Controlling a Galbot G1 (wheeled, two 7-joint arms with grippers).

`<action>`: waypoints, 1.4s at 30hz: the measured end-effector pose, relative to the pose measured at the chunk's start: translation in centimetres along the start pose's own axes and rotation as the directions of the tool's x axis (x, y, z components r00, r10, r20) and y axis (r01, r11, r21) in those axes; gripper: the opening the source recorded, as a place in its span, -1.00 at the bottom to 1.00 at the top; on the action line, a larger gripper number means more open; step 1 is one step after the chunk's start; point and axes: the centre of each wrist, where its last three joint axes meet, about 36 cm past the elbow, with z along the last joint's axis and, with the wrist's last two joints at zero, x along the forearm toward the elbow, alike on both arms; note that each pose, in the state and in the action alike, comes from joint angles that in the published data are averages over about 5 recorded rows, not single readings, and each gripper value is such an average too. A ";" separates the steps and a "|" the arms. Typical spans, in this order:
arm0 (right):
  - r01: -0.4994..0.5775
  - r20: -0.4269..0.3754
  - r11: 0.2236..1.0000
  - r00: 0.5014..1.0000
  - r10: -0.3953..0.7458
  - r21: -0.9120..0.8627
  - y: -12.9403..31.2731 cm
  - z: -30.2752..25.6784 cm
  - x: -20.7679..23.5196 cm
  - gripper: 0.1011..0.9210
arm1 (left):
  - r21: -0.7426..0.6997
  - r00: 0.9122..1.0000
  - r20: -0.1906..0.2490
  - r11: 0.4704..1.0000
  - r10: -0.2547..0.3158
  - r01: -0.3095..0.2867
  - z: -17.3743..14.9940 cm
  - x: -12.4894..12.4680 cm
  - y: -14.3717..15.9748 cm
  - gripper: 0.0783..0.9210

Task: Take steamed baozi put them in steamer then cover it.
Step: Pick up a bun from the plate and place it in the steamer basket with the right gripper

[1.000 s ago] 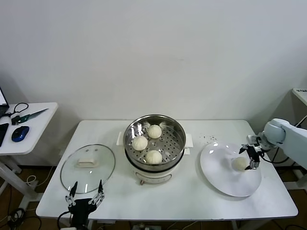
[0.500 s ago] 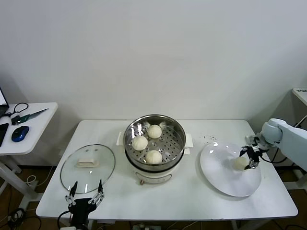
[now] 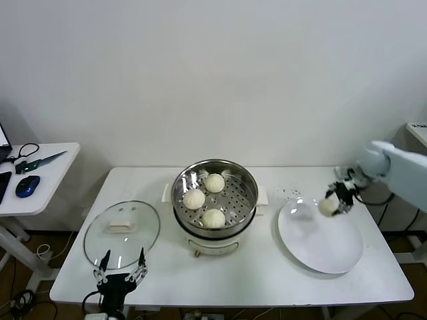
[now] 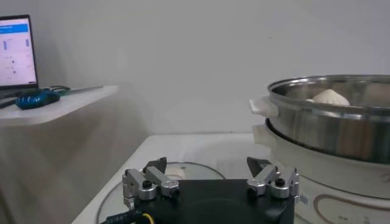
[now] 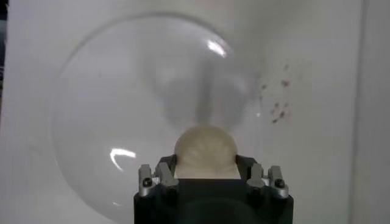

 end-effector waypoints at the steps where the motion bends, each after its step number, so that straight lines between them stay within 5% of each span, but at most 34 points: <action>1: -0.011 0.011 1.000 1.000 0.011 0.014 -0.6 -1.3 1.5 0.37 | 0.000 1.000 0.002 1.000 0.002 -0.002 -0.1 0.0 0.0 0.77; 7: -0.065 0.095 0.994 0.994 0.057 0.086 -2.5 -9.7 9.4 0.37 | 0.003 1.000 0.015 1.000 0.010 -0.010 -0.6 -0.2 -0.2 0.77; 14: -0.071 0.170 0.989 0.984 0.048 0.128 -2.2 -18.8 12.0 0.37 | 0.006 1.000 0.021 1.000 0.013 -0.014 -0.8 -0.1 -0.1 0.77; 24: -0.037 0.168 0.989 0.986 0.013 0.141 -1.5 -25.9 7.4 0.37 | 0.006 1.000 0.022 1.000 0.009 -0.009 -1.0 0.0 0.3 0.77; 42: -0.027 0.115 0.994 0.993 0.015 0.101 -1.6 -26.3 -1.3 0.37 | 0.012 1.000 0.017 1.000 0.003 -0.003 -0.8 -0.1 0.7 0.77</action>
